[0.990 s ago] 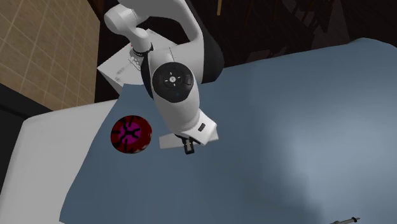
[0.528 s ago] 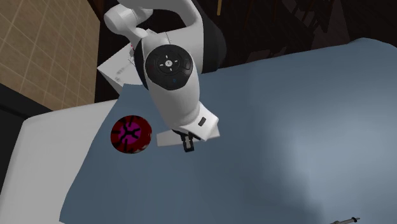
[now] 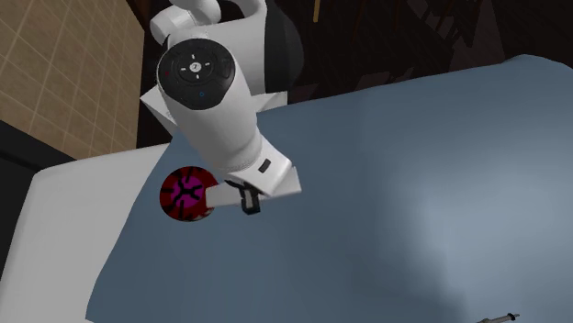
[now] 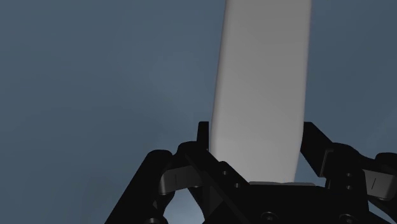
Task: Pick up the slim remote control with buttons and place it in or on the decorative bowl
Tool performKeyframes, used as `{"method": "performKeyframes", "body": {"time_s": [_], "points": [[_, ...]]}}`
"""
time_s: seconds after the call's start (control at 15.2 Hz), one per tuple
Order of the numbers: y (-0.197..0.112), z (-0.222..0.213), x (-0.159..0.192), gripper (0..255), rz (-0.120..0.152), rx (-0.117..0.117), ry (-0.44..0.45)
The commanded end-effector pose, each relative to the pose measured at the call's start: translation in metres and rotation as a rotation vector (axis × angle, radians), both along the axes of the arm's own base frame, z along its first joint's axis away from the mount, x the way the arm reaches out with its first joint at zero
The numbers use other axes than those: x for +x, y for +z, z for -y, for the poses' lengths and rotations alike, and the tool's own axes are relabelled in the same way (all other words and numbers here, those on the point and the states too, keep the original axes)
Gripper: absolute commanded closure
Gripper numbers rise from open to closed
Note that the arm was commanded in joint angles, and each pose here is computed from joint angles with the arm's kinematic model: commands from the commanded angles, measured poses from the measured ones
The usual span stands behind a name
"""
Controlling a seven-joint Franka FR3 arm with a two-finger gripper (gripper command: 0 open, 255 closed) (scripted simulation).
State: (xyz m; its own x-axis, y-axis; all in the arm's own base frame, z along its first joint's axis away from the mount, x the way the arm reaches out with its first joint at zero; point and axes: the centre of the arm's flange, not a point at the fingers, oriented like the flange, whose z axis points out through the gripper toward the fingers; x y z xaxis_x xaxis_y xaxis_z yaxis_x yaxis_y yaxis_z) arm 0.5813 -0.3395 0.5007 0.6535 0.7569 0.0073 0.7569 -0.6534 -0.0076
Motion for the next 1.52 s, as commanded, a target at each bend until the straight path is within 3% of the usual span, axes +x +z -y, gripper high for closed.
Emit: {"method": "performKeyframes", "body": {"time_s": [0.0, 0.79, 1.45], "points": [[-0.001, 0.012, -0.024, 255, 0.0, 0.001, 0.001], [0.0, 0.09, -0.168, 255, 0.0, 0.001, 0.001], [-0.053, 0.09, -0.168, 255, 0.0, 0.001, 0.001]]}}
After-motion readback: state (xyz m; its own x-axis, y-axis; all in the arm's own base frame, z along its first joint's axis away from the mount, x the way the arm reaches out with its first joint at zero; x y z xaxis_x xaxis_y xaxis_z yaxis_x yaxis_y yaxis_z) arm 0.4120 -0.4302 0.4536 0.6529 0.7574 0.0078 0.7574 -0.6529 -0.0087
